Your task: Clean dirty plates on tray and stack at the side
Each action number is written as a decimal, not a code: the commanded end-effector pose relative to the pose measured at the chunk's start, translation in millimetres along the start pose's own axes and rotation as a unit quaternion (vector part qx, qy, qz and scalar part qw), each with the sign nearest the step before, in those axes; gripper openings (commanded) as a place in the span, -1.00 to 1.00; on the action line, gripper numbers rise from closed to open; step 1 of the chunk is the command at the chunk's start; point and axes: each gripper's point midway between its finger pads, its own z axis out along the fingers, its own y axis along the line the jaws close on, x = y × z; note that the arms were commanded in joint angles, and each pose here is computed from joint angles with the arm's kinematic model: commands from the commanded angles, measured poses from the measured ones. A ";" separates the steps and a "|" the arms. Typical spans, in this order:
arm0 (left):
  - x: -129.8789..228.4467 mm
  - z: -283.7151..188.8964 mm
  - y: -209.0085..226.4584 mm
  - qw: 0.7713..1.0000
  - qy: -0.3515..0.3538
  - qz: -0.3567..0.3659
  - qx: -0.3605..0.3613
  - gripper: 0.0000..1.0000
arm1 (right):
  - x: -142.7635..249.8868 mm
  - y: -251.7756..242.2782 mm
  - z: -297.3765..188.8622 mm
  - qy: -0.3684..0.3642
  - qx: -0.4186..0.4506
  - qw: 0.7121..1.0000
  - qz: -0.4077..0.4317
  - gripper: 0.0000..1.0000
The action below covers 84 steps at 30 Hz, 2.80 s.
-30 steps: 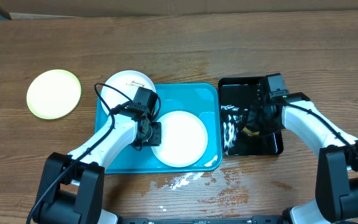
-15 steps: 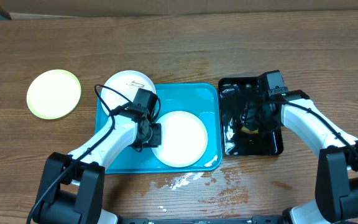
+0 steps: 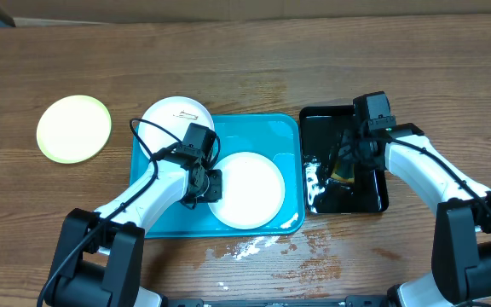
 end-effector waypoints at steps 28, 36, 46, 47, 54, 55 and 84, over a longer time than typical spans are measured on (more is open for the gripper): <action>-70.3 -61.7 8.1 0.992 -0.088 0.025 -0.089 -0.92 | 5.1 -2.1 0.0 0.013 0.011 1.000 -0.004 0.76; -87.7 -79.8 2.1 0.989 -0.112 0.036 -0.087 -0.91 | -11.0 4.5 -24.3 0.019 0.013 1.000 -0.006 0.77; -122.3 -127.0 -23.6 0.979 -0.179 0.052 -0.085 -0.92 | -12.5 4.3 -53.6 0.057 0.017 0.998 0.000 0.87; -125.4 -131.9 -28.4 0.978 -0.186 0.054 -0.081 -0.92 | -12.1 6.9 -56.4 0.063 0.007 0.998 0.003 0.87; -144.4 -157.8 -42.8 0.969 -0.229 0.056 -0.070 -0.92 | -7.5 64.4 -89.5 0.121 -0.201 0.972 -0.031 0.88; -146.7 -160.3 -43.0 0.968 -0.235 0.055 -0.071 -0.92 | -9.2 69.6 -94.5 0.121 -0.222 0.967 -0.036 0.88; -151.5 -234.6 -204.6 0.791 -0.499 0.229 -0.271 -0.92 | -65.3 -75.9 -104.9 0.074 -0.174 0.963 0.193 1.00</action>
